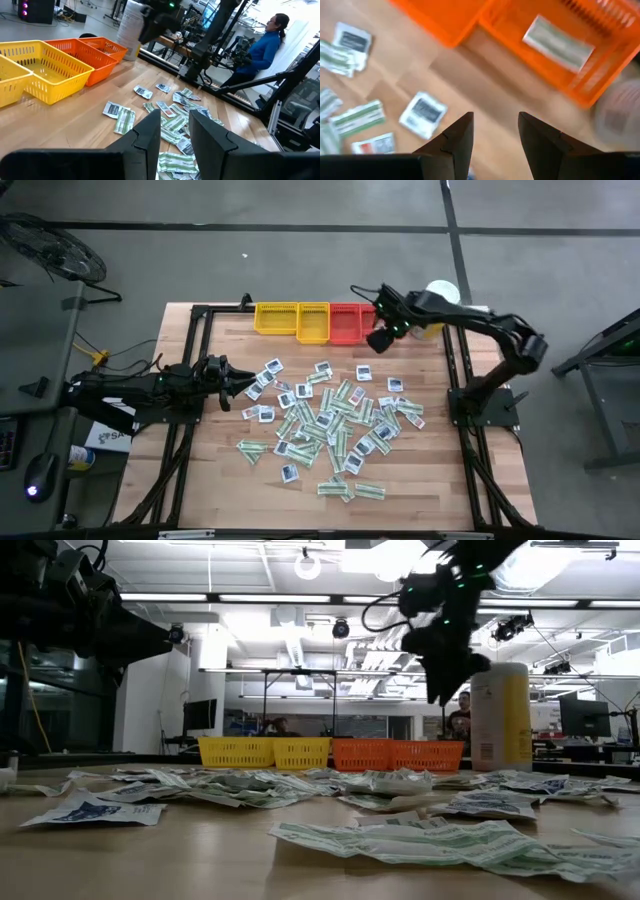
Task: Pick & Place First Aid Supplies
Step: Put the green pad into the right orange bin
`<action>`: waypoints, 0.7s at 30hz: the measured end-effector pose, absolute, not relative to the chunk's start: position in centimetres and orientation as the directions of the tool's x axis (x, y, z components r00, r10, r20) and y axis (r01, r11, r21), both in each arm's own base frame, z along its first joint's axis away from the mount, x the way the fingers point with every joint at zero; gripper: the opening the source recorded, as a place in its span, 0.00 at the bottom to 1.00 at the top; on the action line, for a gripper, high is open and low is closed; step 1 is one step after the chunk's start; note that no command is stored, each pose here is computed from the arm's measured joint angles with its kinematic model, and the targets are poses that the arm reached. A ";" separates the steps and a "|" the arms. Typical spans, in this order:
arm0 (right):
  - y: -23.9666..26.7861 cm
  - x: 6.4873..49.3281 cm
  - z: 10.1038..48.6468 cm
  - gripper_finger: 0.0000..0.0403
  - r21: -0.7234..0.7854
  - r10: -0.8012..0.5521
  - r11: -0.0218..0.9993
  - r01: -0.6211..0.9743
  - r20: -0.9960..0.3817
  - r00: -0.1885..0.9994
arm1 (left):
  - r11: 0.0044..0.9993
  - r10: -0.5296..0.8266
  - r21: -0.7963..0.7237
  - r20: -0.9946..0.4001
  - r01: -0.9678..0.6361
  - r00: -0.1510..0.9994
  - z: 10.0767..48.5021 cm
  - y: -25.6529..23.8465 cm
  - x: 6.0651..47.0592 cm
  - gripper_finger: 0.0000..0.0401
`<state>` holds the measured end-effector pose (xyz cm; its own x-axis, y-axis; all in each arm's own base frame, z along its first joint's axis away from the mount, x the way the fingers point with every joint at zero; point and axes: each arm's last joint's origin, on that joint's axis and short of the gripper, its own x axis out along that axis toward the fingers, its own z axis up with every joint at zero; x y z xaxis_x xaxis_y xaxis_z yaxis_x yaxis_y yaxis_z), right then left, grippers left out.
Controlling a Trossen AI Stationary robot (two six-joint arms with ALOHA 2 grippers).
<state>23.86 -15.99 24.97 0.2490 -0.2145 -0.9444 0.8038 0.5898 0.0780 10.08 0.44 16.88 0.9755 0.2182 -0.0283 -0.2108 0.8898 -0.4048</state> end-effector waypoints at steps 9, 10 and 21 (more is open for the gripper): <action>-9.7 20.9 23.9 0.37 0.292 -0.187 0.392 0.873 -0.903 0.386 | 0.890 0.218 -0.405 -0.028 -0.211 0.975 16.9 0.4 10.1 0.25; -9.0 20.6 23.6 0.37 0.328 -0.171 0.365 0.871 -0.896 0.409 | 0.890 0.218 -0.405 -0.028 -0.211 0.975 16.9 0.4 10.1 0.25; -3.6 18.1 18.5 0.37 0.502 -0.062 0.251 0.828 -0.845 0.531 | 0.890 0.218 -0.405 -0.028 -0.210 0.976 16.9 0.4 10.1 0.25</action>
<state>18.13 -3.57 18.54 0.5313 -0.0619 -0.8449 0.8276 0.2510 0.5020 10.08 0.44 16.88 0.9755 0.2181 -0.0278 -0.2104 0.8898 -0.4049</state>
